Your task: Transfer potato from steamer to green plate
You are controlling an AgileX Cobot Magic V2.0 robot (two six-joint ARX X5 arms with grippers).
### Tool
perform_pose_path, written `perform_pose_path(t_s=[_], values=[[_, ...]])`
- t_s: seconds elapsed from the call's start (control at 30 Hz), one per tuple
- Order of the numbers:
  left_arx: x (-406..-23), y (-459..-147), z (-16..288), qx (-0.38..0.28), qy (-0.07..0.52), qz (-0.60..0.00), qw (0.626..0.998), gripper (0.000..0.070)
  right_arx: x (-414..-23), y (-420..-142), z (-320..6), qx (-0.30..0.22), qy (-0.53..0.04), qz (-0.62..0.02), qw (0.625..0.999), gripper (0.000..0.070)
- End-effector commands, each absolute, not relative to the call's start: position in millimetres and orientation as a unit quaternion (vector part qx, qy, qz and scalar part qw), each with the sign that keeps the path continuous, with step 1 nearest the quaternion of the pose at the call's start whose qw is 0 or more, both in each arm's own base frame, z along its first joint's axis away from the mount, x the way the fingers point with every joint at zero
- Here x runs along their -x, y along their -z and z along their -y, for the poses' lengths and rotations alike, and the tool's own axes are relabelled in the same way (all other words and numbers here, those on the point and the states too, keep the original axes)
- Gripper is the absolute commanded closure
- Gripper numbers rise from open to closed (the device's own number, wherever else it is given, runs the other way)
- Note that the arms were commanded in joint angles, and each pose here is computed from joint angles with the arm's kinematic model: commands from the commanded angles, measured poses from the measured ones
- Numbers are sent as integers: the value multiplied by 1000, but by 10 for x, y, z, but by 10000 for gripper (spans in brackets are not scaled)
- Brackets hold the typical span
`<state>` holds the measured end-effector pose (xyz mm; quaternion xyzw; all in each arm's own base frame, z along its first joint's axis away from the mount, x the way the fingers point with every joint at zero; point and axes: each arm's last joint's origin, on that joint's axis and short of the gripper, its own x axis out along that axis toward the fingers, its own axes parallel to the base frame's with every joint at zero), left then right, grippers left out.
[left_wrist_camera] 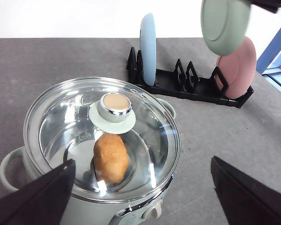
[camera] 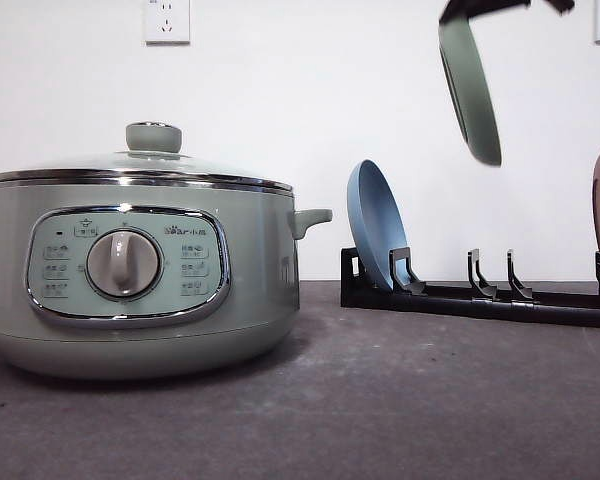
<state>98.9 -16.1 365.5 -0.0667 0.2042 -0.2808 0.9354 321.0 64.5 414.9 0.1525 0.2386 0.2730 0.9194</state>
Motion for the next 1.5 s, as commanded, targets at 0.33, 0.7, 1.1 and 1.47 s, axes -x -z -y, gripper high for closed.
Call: perform_pose_path(t_s=[0.33,0.7,1.1,1.47], values=[[-984,-3735,164,56,288,-184,938,108,-2309,-4332,-934,59,-280,-308,908,695],[-988,-3740,164,55,289,-182,938,108,-1852,-3885,-1462,211,-305,-421,828,696],[-989,-3740,164,55,289,-182,938,108,-1476,-2960,-1959,306,-337,-457,764,696],[-988,-3740,165,55,289,-182,938,108,-1335,-2359,-2312,374,-335,-483,718,696]])
